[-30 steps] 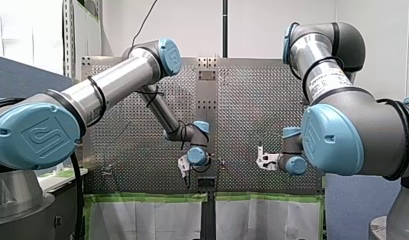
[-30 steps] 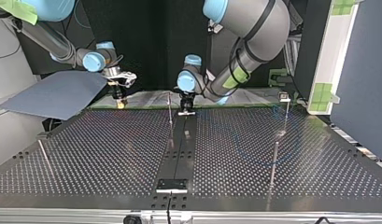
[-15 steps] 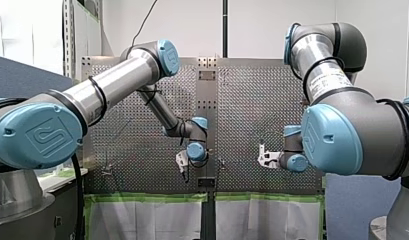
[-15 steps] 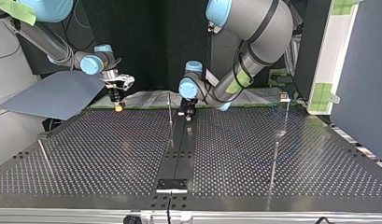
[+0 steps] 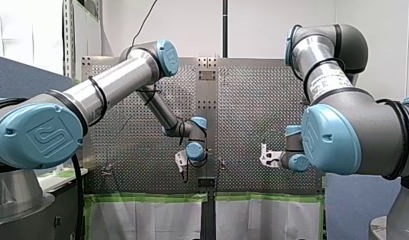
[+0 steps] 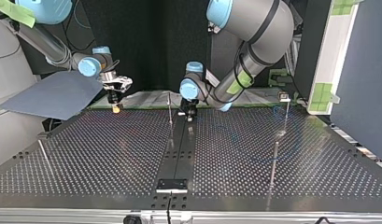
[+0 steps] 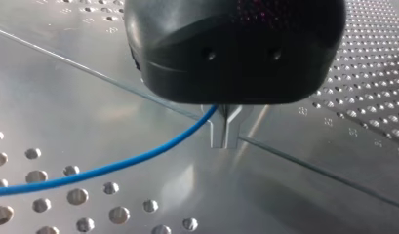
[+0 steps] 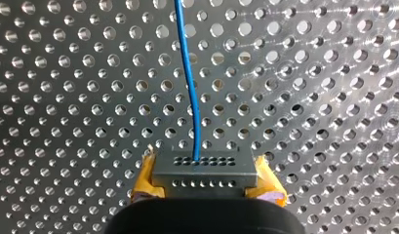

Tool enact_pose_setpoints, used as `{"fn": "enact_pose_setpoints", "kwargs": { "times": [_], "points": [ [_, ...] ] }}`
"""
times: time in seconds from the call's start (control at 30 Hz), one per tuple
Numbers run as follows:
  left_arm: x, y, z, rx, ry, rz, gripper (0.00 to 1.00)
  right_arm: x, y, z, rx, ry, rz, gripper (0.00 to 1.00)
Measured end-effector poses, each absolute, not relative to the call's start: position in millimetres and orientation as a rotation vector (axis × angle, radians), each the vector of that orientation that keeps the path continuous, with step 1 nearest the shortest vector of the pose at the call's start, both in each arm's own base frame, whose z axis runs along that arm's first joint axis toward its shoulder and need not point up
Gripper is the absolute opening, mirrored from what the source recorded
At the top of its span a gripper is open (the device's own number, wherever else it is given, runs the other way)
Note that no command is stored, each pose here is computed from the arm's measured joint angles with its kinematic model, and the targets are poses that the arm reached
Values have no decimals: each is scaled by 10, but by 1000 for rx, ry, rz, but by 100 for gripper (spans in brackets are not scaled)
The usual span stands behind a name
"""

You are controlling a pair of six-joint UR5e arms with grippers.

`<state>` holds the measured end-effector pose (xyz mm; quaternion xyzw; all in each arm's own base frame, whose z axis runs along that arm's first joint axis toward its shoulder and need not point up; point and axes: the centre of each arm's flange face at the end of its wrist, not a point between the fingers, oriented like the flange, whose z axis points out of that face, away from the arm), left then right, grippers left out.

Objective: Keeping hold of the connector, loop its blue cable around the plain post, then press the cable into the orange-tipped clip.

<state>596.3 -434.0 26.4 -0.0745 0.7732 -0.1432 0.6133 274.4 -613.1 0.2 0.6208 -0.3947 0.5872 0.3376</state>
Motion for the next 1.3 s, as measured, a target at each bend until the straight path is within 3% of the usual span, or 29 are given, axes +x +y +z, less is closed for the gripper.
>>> {"fn": "enact_pose_setpoints", "kwargs": {
  "times": [0.2, 0.27, 0.3, 0.33, 0.37, 0.4, 0.43, 0.47, 0.5, 0.57, 0.6, 0.63, 1.03, 1.3],
  "points": [
    [5961, -4339, 263, -169, 1786, -331, 0, 2746, -6177, -141, 1646, -1044, 1506, 0],
    [5961, -4339, 262, -169, 1786, -331, 16, 2746, -6169, -213, 1666, -1053, 1490, 0],
    [5961, -4339, 262, -169, 1786, -332, 16, 2745, -6164, -235, 1673, -1057, 1484, 0],
    [5961, -4340, 264, -168, 1786, -332, 24, 2744, -6158, -254, 1680, -1062, 1479, 0],
    [5961, -4342, 266, -167, 1786, -332, 40, 2745, -6156, -262, 1684, -1063, 1477, 0],
    [5960, -4344, 266, -165, 1786, -331, 40, 2746, -6155, -268, 1686, -1065, 1475, 0],
    [5957, -4348, 267, -160, 1787, -330, 46, 2747, -6153, -274, 1689, -1066, 1473, 0],
    [5954, -4351, 266, -154, 1788, -327, 68, 2748, -6152, -276, 1690, -1066, 1473, 0],
    [5950, -4353, 265, -148, 1791, -323, 68, 2748, -6152, -277, 1690, -1067, 1472, 0],
    [5930, -4351, 258, -134, 1800, -300, 86, 2750, -6151, -278, 1691, -1067, 1472, 0],
    [5918, -4350, 254, -127, 1807, -288, 86, 2752, -6150, -279, 1692, -1067, 1472, 0],
    [5900, -4351, 248, -114, 1816, -273, 98, 2754, -6147, -279, 1693, -1067, 1472, 0],
    [5667, -4458, 232, 76, 1917, -213, 98, 2780, -6129, -286, 1702, -1067, 1472, 0],
    [5531, -4509, 457, 178, 1878, -234, 98, 2808, -6116, -287, 1706, -1063, 1473, 0]
  ]
}}
